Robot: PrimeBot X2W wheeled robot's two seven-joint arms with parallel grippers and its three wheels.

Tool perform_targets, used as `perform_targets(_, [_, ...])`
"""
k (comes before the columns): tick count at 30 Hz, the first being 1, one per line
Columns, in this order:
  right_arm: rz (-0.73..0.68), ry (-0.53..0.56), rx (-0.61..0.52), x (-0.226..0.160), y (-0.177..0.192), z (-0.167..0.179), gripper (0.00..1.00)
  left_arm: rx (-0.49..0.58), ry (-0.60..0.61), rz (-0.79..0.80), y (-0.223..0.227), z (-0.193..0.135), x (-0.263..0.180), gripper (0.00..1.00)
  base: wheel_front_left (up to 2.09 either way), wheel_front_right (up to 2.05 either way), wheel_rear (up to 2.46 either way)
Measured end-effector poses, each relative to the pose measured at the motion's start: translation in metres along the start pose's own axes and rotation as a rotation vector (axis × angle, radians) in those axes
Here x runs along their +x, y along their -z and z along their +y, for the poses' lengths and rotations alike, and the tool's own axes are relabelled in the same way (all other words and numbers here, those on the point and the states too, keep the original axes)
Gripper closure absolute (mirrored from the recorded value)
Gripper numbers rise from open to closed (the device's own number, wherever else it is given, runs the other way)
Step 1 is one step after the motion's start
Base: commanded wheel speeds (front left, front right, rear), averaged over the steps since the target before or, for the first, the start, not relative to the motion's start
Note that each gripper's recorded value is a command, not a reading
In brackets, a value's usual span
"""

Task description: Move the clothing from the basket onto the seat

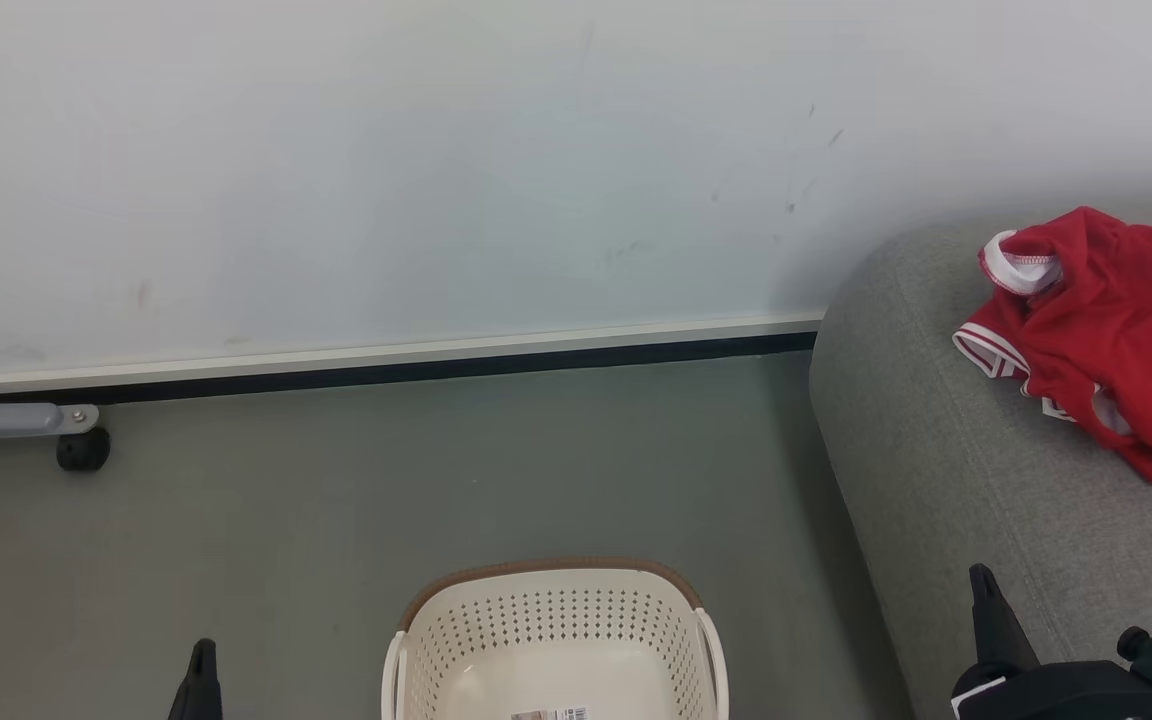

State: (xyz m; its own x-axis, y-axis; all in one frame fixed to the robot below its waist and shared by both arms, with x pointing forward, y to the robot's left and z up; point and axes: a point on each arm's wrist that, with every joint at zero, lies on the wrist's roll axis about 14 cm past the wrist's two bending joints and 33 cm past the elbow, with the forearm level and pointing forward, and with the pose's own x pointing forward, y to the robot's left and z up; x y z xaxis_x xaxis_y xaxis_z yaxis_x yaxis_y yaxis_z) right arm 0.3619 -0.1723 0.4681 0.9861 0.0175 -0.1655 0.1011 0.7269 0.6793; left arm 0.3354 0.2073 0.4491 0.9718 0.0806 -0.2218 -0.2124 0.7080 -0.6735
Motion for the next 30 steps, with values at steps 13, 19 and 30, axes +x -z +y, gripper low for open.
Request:
perform_targets(13, [0.004, 0.01, 0.198, 0.004, -0.006, -0.005, 1.0, -0.196, 0.019, 0.018, 0.0, -0.007, 0.009, 1.0, 0.0, 0.0, 0.0])
perform_targets(19, [0.002, 0.012, 0.29, 0.006, -0.009, -0.008, 1.0, -0.277, 0.022, 0.037, 0.003, -0.007, 0.011, 1.0, 0.0, 0.0, 0.0])
perform_targets(30, [-0.011, 0.002, 0.456, 0.009, -0.015, -0.011, 1.0, -0.441, 0.056, 0.038, -0.002, -0.015, 0.018, 1.0, 0.0, 0.0, 0.0])
